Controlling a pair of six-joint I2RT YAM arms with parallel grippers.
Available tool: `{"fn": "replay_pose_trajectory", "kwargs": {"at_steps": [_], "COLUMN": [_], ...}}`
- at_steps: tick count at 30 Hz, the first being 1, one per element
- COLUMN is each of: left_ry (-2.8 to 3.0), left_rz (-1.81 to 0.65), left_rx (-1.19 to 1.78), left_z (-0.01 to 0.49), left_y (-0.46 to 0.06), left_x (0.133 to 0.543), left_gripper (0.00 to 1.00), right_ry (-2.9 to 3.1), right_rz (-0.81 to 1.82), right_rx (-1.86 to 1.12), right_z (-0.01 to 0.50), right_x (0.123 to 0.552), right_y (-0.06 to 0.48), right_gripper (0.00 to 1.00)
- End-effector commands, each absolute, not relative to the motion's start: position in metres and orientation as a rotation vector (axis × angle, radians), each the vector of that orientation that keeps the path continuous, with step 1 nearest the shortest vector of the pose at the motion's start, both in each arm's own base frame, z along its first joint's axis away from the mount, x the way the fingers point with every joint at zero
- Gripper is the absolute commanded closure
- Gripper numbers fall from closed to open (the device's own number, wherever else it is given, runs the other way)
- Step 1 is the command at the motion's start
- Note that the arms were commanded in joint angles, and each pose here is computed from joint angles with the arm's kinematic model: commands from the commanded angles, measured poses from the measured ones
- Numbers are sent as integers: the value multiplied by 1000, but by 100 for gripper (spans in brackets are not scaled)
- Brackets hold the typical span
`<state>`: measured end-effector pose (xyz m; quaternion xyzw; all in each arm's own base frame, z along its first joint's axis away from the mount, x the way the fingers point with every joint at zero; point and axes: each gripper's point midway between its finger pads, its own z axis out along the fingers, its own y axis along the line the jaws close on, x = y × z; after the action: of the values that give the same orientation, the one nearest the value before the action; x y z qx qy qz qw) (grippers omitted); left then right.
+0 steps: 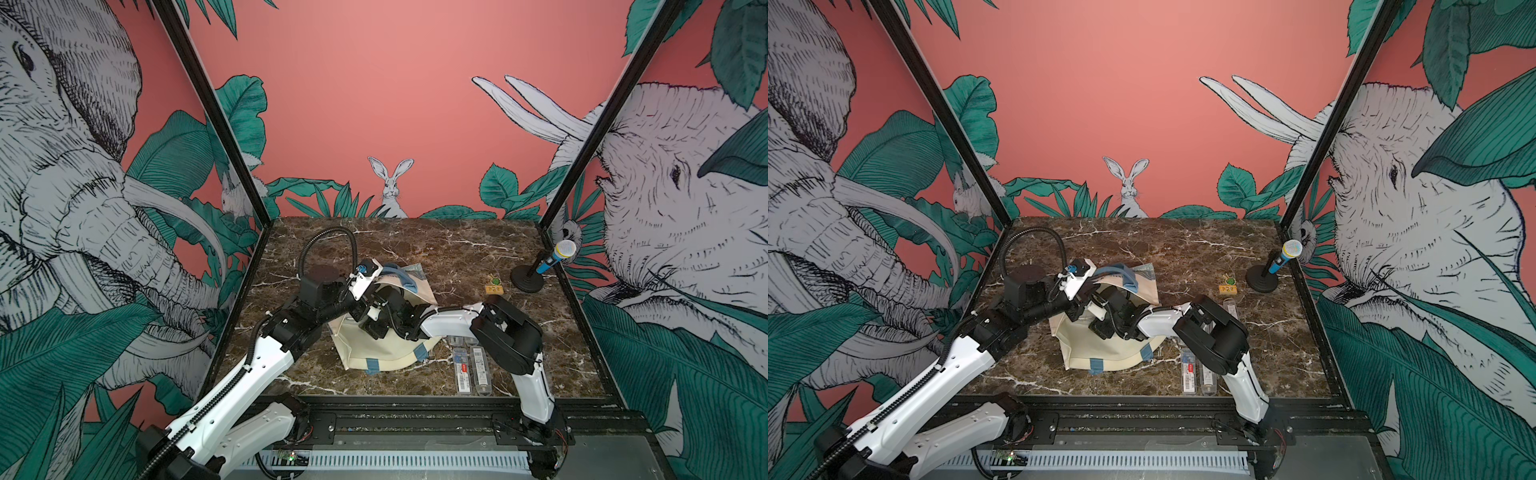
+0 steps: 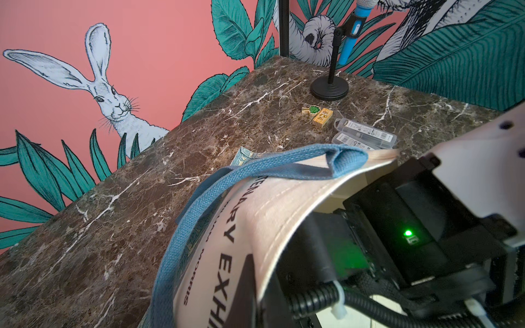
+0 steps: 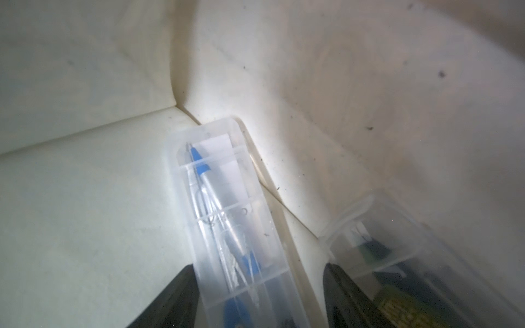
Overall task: Take out the compass set from the canvas bag
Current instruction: Pick up the compass set from the canvas bag.
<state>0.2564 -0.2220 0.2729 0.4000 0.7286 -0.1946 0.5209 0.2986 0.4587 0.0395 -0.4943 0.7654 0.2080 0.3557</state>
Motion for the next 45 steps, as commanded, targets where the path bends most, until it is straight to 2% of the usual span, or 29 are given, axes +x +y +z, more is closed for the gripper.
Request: {"fn": "replay_pose_trajectory", "kwargs": {"at_steps": [1, 8, 15, 33, 45], "left_ry": [1676, 1679, 1680, 1688, 1696], "left_rz": [-510, -499, -493, -465, -466], "left_rx": [956, 954, 953, 938, 936], "left_z": [290, 289, 289, 288, 285], "left_y": [-226, -225, -225, -220, -222], "left_x": [249, 250, 250, 253, 255], "left_gripper": [100, 100, 100, 100, 100], "right_ry": [2132, 2242, 2324, 2456, 2518], "right_rz": [558, 600, 605, 586, 728], "right_rx": [-1269, -1242, -1161, -968, -891], "right_z": [9, 23, 42, 94, 126], "right_x": [292, 284, 281, 257, 224], "right_y": [449, 449, 440, 393, 377], "right_gripper": [32, 48, 57, 59, 60]}}
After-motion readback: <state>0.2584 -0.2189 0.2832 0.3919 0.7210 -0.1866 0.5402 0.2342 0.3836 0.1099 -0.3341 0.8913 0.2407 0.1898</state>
